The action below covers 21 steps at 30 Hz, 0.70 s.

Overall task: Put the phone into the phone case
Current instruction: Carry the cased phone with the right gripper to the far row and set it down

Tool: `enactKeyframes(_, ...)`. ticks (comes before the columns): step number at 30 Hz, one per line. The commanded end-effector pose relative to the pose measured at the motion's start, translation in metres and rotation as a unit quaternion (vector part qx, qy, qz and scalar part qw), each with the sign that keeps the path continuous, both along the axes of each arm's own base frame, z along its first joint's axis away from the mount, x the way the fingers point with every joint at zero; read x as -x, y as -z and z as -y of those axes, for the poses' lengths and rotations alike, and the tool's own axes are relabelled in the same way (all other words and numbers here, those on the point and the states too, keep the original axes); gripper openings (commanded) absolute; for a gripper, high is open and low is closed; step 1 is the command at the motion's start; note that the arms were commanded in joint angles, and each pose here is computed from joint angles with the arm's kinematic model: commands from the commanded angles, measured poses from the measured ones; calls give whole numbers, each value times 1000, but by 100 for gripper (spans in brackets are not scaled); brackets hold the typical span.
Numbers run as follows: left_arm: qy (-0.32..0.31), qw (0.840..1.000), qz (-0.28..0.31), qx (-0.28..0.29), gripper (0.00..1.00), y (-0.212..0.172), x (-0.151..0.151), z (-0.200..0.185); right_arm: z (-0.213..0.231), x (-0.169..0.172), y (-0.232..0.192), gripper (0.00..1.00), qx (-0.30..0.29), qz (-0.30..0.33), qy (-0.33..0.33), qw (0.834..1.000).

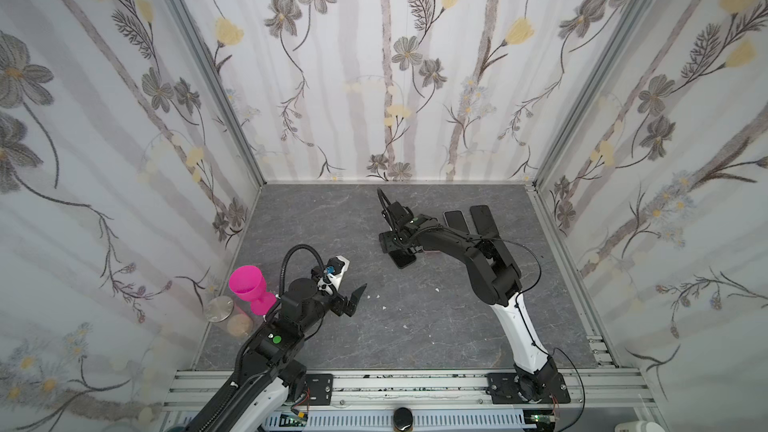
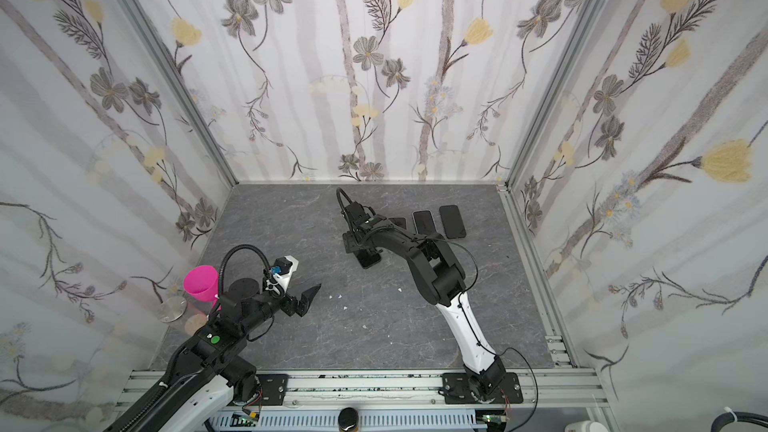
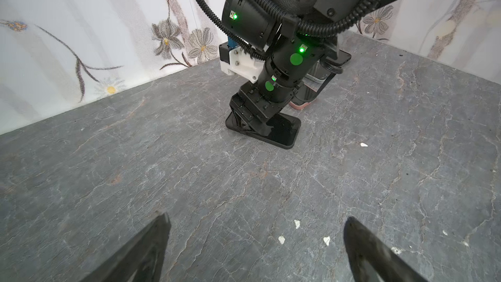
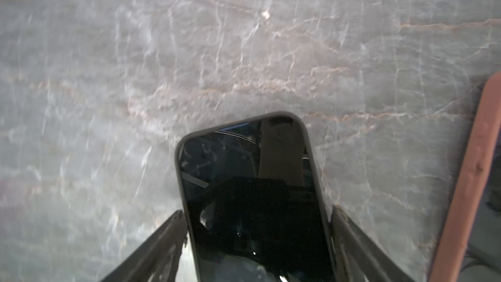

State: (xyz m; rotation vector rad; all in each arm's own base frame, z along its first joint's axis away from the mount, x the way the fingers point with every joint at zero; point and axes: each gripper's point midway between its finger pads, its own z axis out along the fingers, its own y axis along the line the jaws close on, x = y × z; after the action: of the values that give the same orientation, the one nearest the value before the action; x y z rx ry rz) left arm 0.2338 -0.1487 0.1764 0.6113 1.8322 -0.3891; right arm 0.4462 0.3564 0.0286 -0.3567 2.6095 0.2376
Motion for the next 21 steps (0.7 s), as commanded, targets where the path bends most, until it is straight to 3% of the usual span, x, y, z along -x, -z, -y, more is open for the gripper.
enactKeyframes(1, -6, 1000, 19, 11, 100, -10, -4, 0, 4, -1, 6, 81, -6, -16, 50, 999)
enactKeyframes(21, -16, 999, 26, 11, 100, -13, -5, -4, 3, -4, -1, 85, 6, -17, 60, 998)
